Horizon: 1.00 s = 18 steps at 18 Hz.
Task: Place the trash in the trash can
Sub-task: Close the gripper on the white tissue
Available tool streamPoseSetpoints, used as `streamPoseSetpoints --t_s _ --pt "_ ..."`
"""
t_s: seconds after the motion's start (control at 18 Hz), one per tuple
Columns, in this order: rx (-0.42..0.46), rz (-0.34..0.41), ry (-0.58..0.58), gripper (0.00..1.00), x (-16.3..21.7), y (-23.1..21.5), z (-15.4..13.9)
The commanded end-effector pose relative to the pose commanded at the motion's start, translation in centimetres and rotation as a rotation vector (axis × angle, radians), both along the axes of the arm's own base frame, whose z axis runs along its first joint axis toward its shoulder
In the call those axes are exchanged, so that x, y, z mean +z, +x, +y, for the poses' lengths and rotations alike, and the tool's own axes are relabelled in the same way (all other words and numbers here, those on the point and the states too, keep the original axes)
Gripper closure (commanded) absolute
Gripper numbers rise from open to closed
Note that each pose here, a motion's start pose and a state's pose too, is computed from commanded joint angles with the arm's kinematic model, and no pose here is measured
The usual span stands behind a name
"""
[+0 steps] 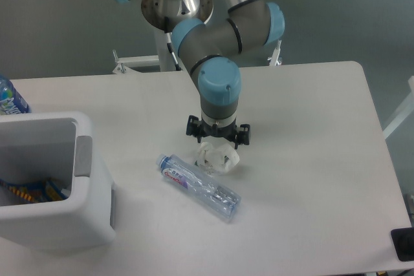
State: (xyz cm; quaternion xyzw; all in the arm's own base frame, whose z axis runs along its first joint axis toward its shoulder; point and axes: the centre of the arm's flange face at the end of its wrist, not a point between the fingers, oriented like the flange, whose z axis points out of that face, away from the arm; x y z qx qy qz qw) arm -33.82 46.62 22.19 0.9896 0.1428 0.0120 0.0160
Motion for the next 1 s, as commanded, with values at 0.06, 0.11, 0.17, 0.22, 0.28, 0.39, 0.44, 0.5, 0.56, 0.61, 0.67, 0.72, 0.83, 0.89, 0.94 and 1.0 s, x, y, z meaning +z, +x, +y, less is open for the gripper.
streamPoseSetpoints --t_s 0.06,0.11,0.17,0.22,0.28,0.39,0.44,0.5,0.56,0.61,0.67,0.72,0.83,0.89,0.94,1.0 --pt "0.011 0.005 0.004 0.00 -0.44 0.04 0.31" --pt "0.015 0.011 0.008 0.00 -0.73 0.10 0.59" --pt "0.019 0.012 0.009 0.00 -0.86 0.06 0.64" --pt "0.017 0.014 0.007 0.00 -0.98 0.05 0.61" --pt "0.017 0.016 0.005 0.00 -1.05 0.01 0.60" --pt "0.017 0.018 0.003 0.15 -1.05 -0.01 0.58" --pt "0.017 0.019 0.001 0.29 -1.10 0.01 0.54" --pt "0.017 0.023 0.000 0.45 -1.01 -0.01 0.51" --pt "0.014 0.024 -0.001 0.60 -0.99 0.10 0.51" --pt "0.013 0.024 -0.001 0.74 -0.89 0.16 0.46" --pt "0.012 0.023 -0.001 0.88 -0.87 0.21 0.42" --pt "0.010 0.023 -0.003 0.94 -0.78 0.27 0.34" --pt "0.007 0.023 -0.005 1.00 -0.75 0.29 0.19" --pt "0.007 0.023 -0.005 1.00 -0.68 0.31 0.17" --pt "0.007 0.022 -0.008 1.00 -0.71 0.33 0.14" --pt "0.005 0.034 -0.022 1.00 -0.61 0.27 -0.05"
